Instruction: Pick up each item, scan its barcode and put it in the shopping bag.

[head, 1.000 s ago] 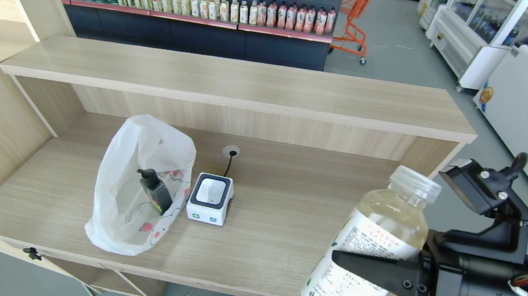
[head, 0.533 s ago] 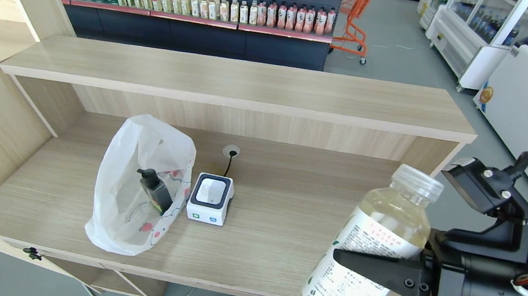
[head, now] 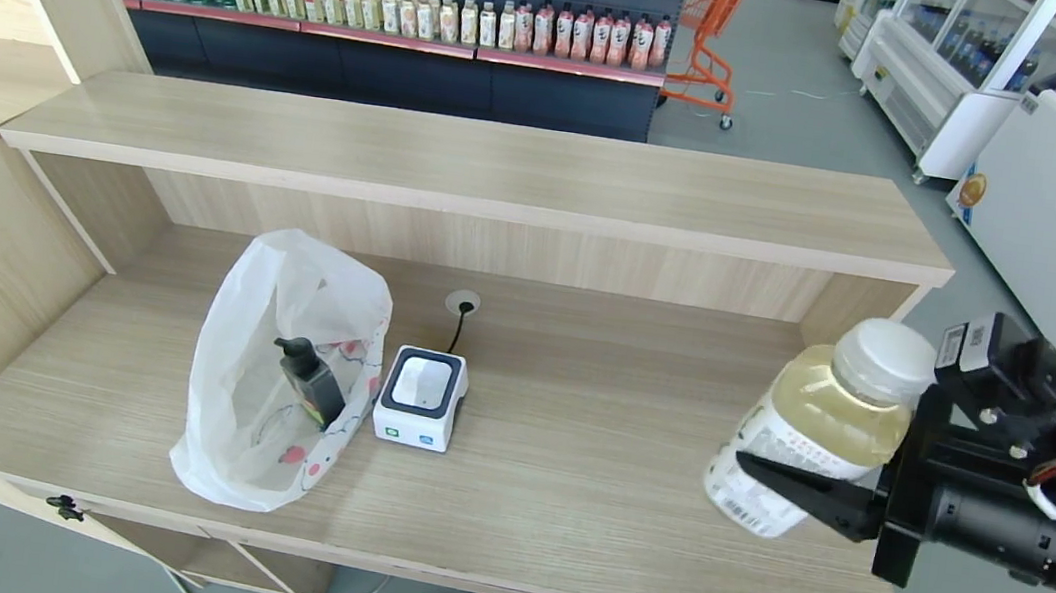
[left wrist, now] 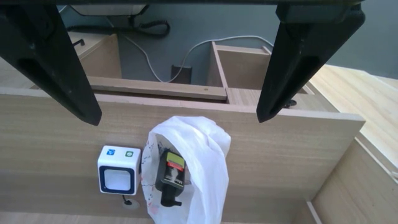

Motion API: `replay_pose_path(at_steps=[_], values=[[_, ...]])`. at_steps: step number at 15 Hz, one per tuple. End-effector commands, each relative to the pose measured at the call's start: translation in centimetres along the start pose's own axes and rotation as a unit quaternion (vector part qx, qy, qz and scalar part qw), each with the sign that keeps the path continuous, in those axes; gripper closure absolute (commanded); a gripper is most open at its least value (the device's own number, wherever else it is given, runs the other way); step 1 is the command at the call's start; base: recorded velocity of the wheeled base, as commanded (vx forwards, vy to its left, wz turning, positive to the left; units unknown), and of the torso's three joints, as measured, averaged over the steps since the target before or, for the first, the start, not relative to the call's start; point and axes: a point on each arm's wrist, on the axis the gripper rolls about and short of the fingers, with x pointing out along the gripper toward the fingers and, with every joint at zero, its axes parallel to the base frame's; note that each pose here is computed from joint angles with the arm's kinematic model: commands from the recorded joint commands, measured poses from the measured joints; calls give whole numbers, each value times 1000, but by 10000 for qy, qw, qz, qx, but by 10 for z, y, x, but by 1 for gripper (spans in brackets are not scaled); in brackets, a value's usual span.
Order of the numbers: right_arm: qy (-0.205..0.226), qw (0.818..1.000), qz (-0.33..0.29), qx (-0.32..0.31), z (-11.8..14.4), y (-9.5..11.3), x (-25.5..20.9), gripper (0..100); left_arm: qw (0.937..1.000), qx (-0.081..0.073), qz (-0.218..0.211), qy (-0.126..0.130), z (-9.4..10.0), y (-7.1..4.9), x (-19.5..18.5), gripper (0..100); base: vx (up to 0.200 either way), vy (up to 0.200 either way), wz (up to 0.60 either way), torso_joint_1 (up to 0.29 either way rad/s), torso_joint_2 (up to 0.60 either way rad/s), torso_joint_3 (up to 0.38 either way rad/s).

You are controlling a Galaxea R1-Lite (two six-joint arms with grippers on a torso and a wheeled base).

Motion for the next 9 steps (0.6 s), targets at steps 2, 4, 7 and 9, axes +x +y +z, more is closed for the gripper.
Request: replay_pose_path(at_steps=[2, 4, 7, 9], values=[[235, 9927, -840, -836, -17, -28, -12, 100, 10000, 0, 4, 1, 0, 0, 0, 0, 0, 0, 0, 0, 0, 0], [235, 9898, -848, -1117, -23, -25, -11, 100, 10000, 0, 4, 1, 0, 0, 0, 0, 0, 0, 0, 0, 0, 0], [226, 9900, -818, -1125, -26, -22, -12, 100, 10000, 0, 4, 1, 0, 0, 0, 0, 0, 0, 0, 0, 0, 0], [226, 9901, -819, -1117, -26, -22, -12, 100, 10000, 0, 4, 1, 0, 0, 0, 0, 0, 0, 0, 0, 0, 0]])
